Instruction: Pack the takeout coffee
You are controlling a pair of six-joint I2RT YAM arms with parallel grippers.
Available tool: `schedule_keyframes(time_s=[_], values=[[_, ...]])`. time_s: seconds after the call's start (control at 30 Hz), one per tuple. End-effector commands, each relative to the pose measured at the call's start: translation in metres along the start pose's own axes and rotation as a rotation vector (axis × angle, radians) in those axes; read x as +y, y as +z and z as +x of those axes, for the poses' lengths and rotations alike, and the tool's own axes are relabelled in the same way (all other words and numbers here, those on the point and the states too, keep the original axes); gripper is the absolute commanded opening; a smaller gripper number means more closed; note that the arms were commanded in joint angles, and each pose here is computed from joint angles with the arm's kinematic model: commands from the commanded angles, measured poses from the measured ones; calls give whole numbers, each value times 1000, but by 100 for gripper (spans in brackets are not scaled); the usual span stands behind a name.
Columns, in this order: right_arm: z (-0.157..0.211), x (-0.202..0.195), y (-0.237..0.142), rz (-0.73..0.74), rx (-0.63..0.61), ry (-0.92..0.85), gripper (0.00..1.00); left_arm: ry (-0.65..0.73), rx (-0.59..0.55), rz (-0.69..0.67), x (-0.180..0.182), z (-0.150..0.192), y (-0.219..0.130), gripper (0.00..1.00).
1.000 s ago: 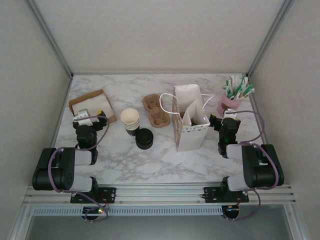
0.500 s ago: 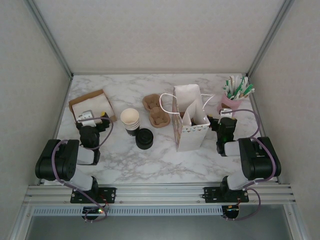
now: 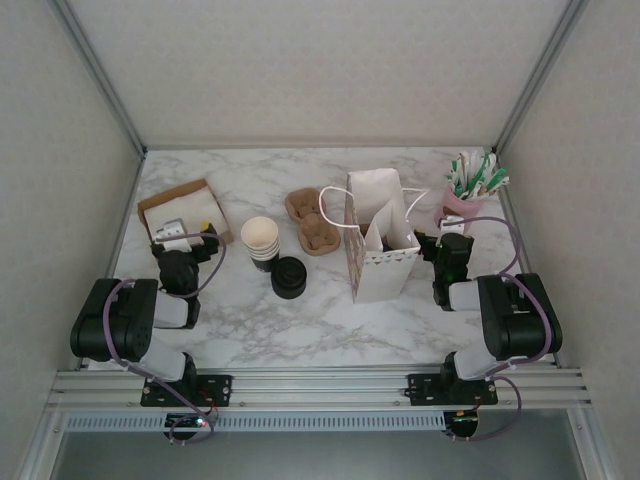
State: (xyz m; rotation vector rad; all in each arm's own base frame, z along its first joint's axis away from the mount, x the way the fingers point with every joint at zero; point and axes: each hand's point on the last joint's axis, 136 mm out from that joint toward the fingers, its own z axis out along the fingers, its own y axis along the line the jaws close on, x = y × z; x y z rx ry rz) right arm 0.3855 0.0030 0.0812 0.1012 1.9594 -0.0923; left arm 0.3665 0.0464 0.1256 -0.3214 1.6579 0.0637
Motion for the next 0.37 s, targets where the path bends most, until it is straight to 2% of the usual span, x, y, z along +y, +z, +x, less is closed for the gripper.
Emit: schedule_keyframes(time_s=[0.0, 0.33], values=[[-5, 2, 3, -9, -8, -2, 99, -5, -25, -12, 2, -7, 3, 99], [-5, 2, 4, -14, -8, -2, 99, -5, -24, -12, 2, -7, 3, 99]])
